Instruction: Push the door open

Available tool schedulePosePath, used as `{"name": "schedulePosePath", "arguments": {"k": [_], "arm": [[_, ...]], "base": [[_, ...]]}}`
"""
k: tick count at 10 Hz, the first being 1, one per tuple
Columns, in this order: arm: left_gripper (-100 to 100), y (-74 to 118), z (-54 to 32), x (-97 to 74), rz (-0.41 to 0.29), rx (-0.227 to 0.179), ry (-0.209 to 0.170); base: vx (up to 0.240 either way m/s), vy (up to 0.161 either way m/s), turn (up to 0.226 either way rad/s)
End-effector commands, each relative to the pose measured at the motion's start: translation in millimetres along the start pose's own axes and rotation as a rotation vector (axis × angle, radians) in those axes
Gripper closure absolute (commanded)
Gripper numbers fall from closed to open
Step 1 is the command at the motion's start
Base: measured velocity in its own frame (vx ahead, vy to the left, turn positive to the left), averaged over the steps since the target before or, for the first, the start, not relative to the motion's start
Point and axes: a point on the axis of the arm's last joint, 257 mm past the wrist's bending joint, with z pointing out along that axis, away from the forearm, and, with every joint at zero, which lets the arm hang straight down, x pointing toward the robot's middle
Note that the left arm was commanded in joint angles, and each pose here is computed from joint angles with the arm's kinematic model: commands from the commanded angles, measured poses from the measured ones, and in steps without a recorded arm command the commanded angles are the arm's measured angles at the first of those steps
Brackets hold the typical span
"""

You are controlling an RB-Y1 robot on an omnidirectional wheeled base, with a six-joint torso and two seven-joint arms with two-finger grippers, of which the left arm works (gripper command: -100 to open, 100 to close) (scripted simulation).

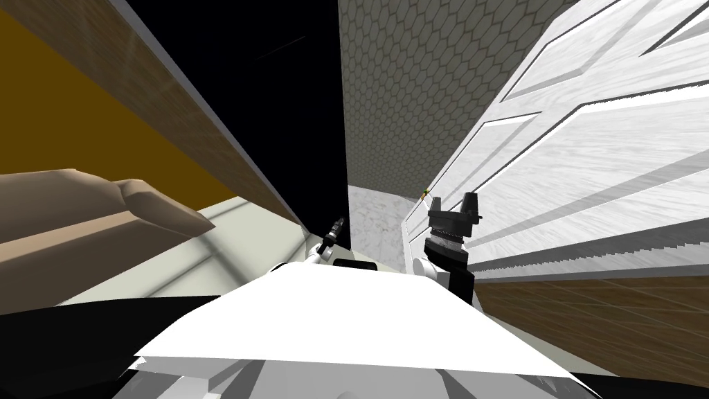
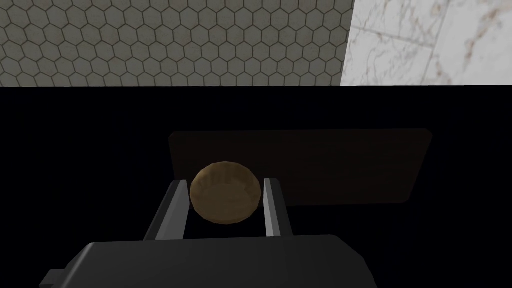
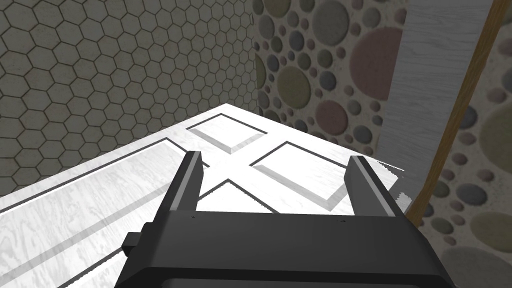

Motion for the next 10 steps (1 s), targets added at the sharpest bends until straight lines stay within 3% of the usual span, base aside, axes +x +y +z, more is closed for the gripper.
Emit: {"name": "schedulePosePath", "arguments": {"k": [1, 10], "arm": [[100, -1.6, 0.7, -0.1, 0.0, 0.004, 0.0], [100, -1.0, -4.6, -42.1, 0.011, -0.001, -0.101]], "base": [[0.0, 0.0, 0.0], [0.133, -0.069, 0.027]]}}
